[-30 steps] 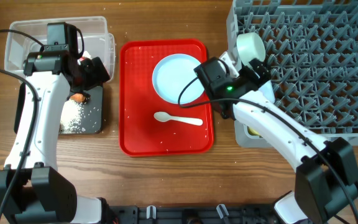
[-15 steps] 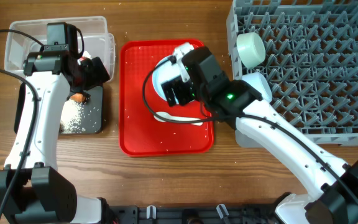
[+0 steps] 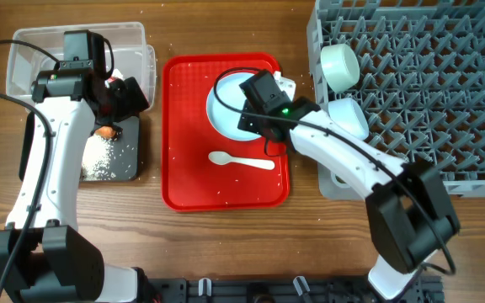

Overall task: Sort waste into correct bins and load items into the dishwasher rack
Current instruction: 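Grasp the edge of the light-blue plate with the right gripper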

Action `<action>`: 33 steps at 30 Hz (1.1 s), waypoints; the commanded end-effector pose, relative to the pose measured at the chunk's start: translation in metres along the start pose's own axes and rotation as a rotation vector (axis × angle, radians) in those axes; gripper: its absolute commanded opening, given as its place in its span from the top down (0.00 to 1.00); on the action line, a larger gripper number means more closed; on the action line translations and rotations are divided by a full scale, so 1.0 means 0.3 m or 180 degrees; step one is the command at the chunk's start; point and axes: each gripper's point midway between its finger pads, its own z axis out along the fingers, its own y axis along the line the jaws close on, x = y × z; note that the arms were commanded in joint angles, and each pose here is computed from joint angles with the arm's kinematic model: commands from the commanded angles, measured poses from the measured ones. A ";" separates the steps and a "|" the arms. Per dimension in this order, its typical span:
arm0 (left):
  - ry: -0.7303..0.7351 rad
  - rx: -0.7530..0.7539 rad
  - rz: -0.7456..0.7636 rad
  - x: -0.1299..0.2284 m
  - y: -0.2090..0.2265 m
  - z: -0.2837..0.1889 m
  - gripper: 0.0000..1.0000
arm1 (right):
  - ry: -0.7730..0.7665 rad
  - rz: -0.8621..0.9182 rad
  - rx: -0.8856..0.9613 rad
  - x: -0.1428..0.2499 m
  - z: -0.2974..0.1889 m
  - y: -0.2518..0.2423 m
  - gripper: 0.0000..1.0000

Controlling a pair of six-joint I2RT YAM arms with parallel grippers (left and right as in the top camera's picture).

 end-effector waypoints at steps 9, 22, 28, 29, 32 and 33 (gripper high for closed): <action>-0.0041 -0.0021 -0.0032 -0.003 0.012 -0.012 0.00 | 0.0169 0.0140 0.0044 0.042 0.162 -0.006 0.39; -0.0041 -0.0021 -0.0033 -0.003 0.012 -0.012 0.00 | 0.0229 0.0144 -0.0012 0.059 0.199 0.006 0.88; -0.0041 -0.0021 -0.0032 -0.003 0.012 -0.012 0.00 | 0.0337 0.0152 -0.0115 0.082 0.225 0.025 0.93; -0.0041 -0.0021 -0.0033 -0.003 0.012 -0.012 0.00 | 0.0347 0.0153 -0.0126 0.084 0.224 0.028 0.93; -0.0041 -0.0021 -0.0032 -0.003 0.012 -0.012 0.00 | 0.0392 0.0150 -0.0178 0.093 0.223 0.039 0.96; -0.0041 -0.0021 -0.0032 -0.003 0.012 -0.012 0.00 | 0.0431 0.0137 -0.0210 0.100 0.221 0.045 0.96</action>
